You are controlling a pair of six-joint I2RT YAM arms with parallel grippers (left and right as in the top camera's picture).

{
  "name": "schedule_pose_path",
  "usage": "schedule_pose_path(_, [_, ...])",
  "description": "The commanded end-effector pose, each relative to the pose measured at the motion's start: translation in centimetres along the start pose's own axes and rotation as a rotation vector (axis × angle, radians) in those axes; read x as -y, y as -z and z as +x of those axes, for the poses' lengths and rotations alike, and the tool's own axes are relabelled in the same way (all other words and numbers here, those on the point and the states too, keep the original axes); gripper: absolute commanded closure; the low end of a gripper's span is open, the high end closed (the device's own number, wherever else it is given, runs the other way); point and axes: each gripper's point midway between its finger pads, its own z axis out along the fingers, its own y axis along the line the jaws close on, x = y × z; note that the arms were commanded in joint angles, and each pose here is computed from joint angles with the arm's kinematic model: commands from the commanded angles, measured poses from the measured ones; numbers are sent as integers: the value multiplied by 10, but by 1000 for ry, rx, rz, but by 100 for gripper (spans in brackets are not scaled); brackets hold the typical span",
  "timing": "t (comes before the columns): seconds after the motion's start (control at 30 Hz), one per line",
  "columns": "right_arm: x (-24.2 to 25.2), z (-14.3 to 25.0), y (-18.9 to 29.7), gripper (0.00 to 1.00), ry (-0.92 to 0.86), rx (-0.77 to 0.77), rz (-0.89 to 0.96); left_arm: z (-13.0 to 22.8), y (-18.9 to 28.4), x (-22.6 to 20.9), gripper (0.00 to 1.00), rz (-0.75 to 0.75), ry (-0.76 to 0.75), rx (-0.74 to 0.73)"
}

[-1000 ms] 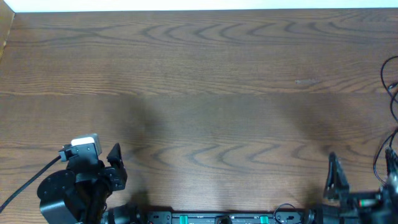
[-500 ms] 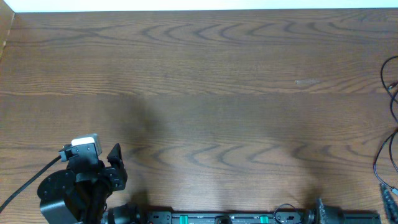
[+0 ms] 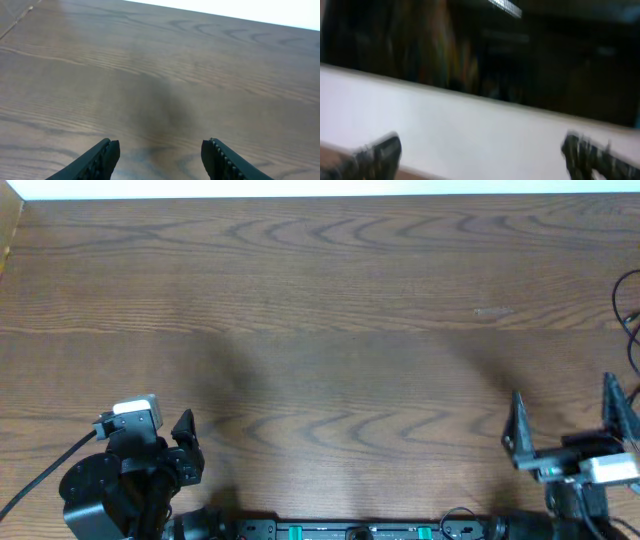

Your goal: Untangle cables

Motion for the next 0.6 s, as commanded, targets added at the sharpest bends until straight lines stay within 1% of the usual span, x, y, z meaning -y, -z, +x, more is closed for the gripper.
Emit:
schedule_pose_path(0.0, [-1,32,-2,1,-153,-5,-8,-1,0,-2,42,-9,11,7])
schedule_pose_path(0.17, [3,70,1,1,-256,9,15,-2,0,-2,42,-9,10,10])
schedule_pose_path(0.27, [7,94,4,1,-283,-19,52,-2,0,-2,42,-9,10,10])
schedule_pose_path(0.33, [7,111,6,1,-295,-56,59,-2,0,-2,42,-9,10,10])
schedule_pose_path(0.37, [6,123,7,1,-311,-103,65,-2,0,-2,42,-9,10,10])
schedule_pose_path(0.5, [7,144,11,1,-325,-187,87,-2,0,-2,42,-9,10,10])
schedule_pose_path(0.57, [10,160,15,1,-343,-252,116,-2,0,-2,42,-9,10,10])
